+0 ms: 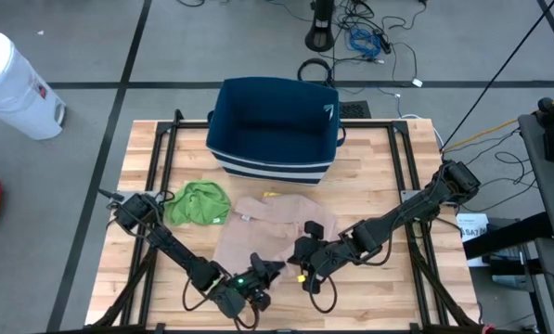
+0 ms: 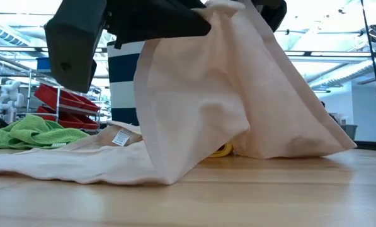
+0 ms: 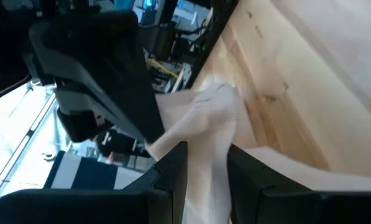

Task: Fold towel
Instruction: Fold the brown towel

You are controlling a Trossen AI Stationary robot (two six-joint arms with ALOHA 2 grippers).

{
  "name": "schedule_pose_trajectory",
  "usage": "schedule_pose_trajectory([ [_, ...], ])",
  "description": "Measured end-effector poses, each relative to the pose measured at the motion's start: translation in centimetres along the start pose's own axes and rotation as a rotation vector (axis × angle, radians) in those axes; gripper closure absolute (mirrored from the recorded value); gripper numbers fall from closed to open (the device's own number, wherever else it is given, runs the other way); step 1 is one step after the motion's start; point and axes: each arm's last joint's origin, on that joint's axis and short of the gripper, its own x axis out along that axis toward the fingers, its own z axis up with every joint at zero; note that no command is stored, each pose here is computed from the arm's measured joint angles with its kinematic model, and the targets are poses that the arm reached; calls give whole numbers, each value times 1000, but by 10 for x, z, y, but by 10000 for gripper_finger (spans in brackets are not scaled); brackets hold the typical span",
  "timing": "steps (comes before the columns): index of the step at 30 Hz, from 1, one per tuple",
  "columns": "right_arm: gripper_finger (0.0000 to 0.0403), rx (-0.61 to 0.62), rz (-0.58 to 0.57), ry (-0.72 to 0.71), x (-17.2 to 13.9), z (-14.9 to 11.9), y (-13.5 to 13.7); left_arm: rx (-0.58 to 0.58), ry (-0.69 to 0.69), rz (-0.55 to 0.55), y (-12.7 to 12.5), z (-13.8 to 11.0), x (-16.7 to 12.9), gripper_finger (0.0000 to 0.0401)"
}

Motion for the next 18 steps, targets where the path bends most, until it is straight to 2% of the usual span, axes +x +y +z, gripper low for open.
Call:
schedule_pose_trajectory([
  [10,403,0,4,-8,0,1,0,-59,-15,8,3,1,3,316],
  [18,402,-7,1,1,0,0,0,-48,-22,15,3,3,0,393],
])
